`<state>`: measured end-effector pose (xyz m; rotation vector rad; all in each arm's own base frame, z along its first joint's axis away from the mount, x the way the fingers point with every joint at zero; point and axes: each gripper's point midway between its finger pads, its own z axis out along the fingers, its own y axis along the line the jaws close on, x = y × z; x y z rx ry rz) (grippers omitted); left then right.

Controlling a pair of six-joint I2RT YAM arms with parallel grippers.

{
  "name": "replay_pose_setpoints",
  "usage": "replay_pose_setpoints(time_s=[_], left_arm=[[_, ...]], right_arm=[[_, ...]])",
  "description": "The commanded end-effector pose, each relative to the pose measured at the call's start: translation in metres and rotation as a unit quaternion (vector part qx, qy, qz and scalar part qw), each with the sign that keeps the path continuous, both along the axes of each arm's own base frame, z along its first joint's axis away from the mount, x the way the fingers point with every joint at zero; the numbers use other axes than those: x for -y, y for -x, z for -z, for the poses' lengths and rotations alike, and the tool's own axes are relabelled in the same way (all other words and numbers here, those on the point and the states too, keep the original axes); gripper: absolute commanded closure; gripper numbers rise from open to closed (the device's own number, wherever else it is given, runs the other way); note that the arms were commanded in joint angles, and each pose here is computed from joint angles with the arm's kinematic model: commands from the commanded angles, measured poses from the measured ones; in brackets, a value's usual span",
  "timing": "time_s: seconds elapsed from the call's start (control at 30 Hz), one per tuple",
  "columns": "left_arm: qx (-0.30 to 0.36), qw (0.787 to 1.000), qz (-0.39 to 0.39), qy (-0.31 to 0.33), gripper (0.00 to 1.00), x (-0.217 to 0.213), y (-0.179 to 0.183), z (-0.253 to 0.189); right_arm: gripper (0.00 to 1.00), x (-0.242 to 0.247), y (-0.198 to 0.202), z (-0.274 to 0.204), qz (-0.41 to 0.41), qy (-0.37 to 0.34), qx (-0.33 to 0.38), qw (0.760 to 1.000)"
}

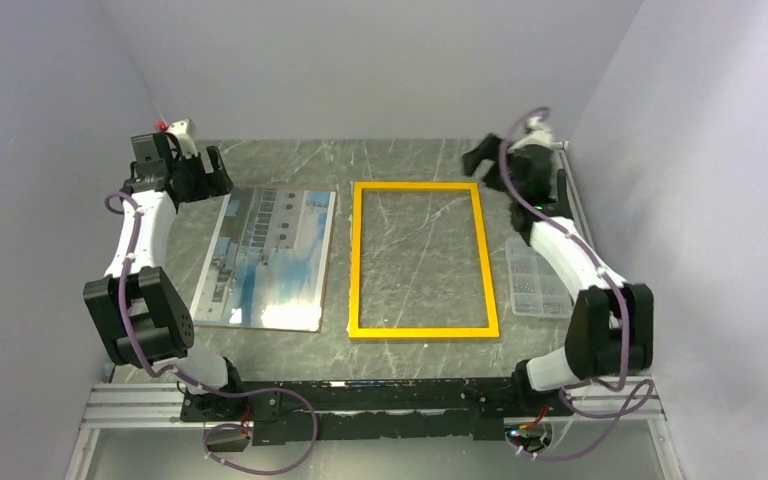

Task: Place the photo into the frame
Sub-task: Turn over the photo frame at the center of the board.

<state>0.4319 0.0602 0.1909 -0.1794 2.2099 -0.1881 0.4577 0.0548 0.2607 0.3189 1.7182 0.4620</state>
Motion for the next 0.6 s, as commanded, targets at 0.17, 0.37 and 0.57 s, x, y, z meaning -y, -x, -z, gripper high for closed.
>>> replay_pose_setpoints(time_s=[0.17,0.37,0.57], left_arm=[[-0.085,0.996,0.004,0.011,0.06,0.003,0.041,-0.001],[-0.105,0.994,-0.01,0.006,0.05,-0.009,0.055,0.007],[-0.122,0.992,-0.014,-0.013,0.05,-0.02,0.063,0.01]], right_arm=[[0.0,-0.178,0.048,0.085,-0.107,0.113,-0.207,0.966],[0.0,-0.248,0.078,0.133,-0.114,0.205,-0.264,0.936],[0.04,-0.295,0.101,0.168,-0.136,0.243,-0.29,0.916]])
